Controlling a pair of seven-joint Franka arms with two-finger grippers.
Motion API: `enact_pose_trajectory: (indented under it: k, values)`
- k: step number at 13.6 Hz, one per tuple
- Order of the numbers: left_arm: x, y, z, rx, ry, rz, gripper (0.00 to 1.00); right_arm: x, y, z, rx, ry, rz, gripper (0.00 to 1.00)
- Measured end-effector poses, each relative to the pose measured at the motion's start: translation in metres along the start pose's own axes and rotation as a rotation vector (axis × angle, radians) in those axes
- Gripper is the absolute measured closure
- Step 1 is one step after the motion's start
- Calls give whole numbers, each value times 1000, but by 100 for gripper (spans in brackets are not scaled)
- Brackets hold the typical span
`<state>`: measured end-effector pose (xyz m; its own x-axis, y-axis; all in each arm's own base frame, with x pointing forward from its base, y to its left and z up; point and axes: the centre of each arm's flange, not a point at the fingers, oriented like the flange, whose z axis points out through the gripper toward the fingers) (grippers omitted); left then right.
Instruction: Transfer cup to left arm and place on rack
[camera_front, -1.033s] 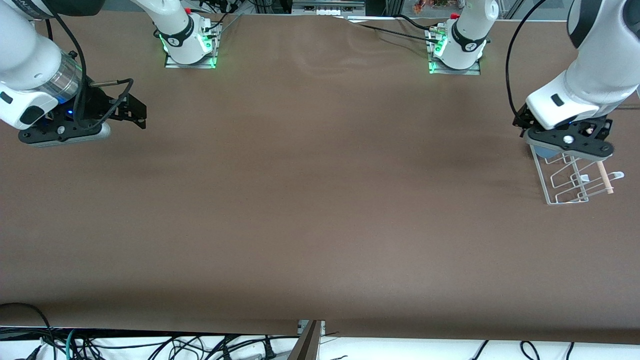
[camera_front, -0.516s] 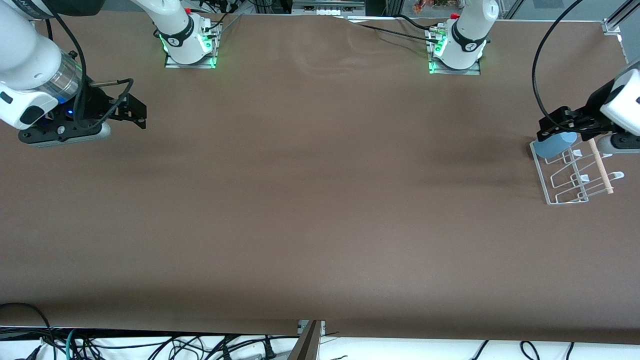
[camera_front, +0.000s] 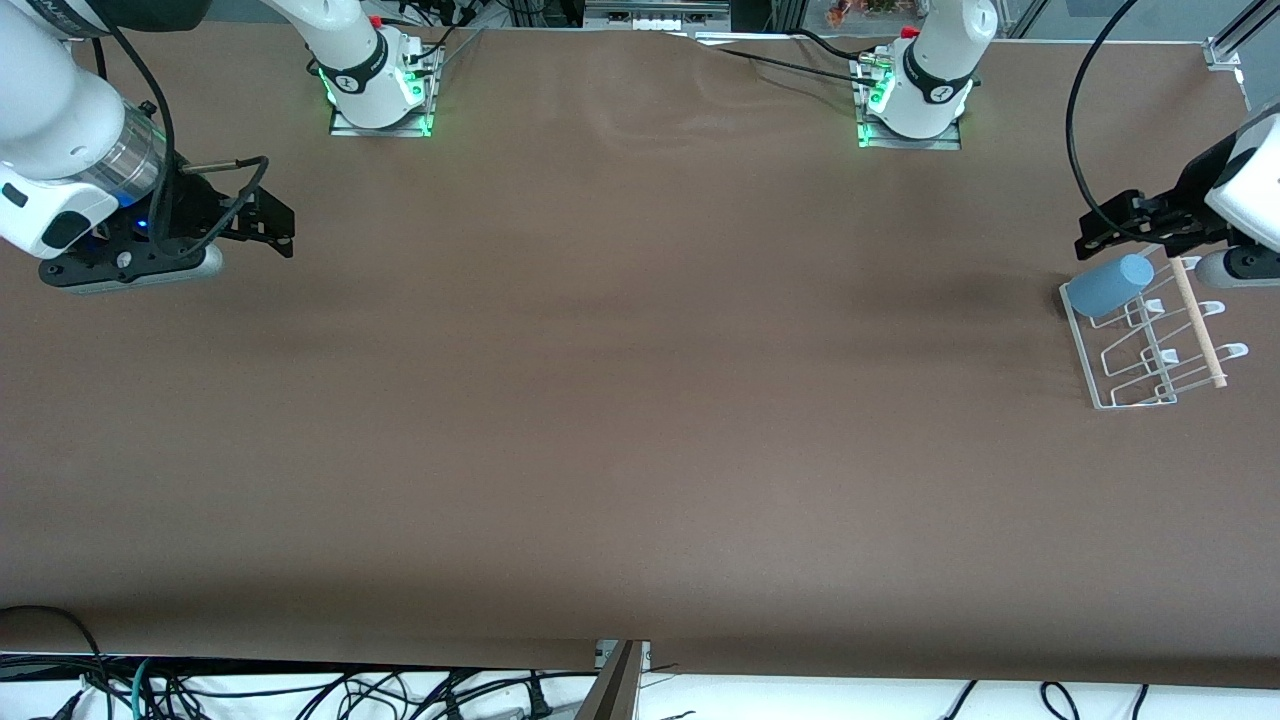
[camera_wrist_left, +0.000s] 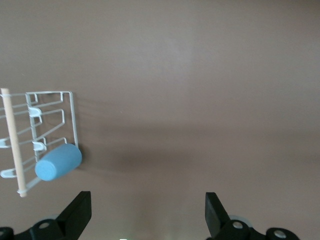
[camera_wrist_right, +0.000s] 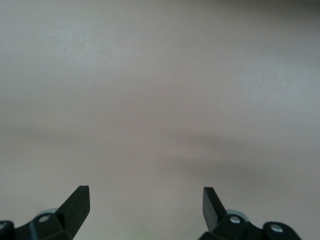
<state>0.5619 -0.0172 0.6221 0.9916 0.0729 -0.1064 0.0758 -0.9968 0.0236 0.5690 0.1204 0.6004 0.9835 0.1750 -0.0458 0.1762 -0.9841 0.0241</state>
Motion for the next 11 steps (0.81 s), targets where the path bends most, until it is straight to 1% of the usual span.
enact_pose_trajectory:
  k: [6, 11]
  values:
    - [-17, 5, -13, -2, -13, 14, 0, 0, 1, 0, 0, -1, 3, 0]
    - [-13, 5, -4, -1, -32, 11, 0, 0, 2, 0, 0, -1, 3, 0]
